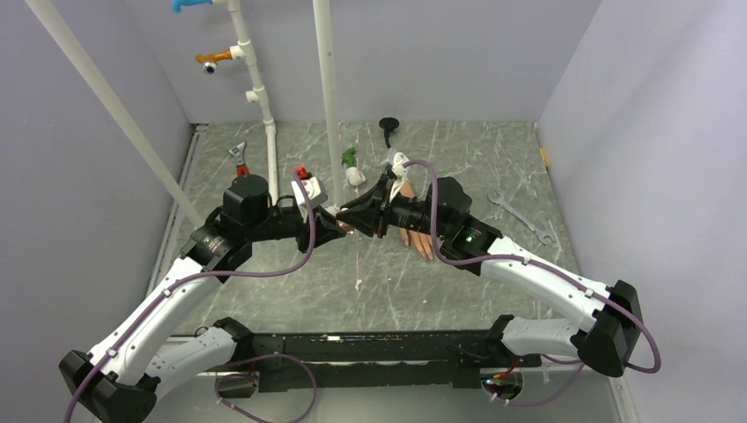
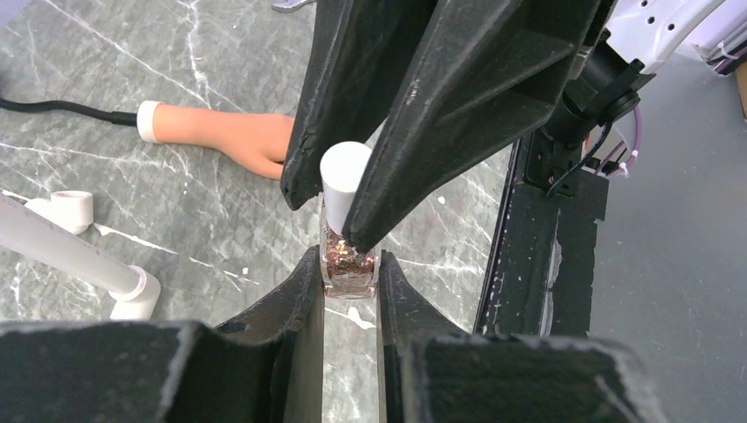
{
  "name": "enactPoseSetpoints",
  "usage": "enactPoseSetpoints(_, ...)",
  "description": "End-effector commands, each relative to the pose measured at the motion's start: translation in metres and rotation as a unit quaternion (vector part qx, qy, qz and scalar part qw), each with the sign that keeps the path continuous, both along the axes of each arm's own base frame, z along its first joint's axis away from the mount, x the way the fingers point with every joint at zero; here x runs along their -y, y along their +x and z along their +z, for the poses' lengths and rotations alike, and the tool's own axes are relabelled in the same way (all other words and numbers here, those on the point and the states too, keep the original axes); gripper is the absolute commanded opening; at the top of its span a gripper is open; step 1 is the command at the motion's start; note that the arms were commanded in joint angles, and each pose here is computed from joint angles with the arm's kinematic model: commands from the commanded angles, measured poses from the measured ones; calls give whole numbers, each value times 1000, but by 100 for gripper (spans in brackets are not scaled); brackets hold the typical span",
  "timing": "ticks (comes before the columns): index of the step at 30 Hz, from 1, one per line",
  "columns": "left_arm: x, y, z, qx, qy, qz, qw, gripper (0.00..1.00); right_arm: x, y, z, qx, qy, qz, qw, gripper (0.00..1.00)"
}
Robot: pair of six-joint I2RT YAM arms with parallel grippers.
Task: Paint the nails
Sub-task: Unscrew the nail polish bottle.
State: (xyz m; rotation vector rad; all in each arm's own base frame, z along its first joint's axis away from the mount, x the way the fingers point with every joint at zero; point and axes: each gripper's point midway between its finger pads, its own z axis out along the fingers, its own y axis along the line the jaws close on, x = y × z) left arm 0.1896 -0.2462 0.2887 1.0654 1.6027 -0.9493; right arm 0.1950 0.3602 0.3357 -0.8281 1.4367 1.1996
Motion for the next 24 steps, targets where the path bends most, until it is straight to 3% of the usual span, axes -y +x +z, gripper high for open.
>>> enactPoseSetpoints(1,-1,2,26,32,-25,8,999,0,-4,-6,22,20,18,18,999,25)
enactPoseSetpoints(5,0,1,26,30,-25,6,999,0,-4,-8,20,26,11,24,999,11)
enactPoseSetpoints(9,0,0,26,30,-26,3,999,0,-4,-15,16,35,2,45,998,4)
enactPoseSetpoints(19,8,-31,31,29,-39,-91,995,0,5,-59,20,100,2,166,981,0)
enactPoseSetpoints(24,9,-41,34,28,-46,-121,991,0,7,-73,16,96,0,228,969,0)
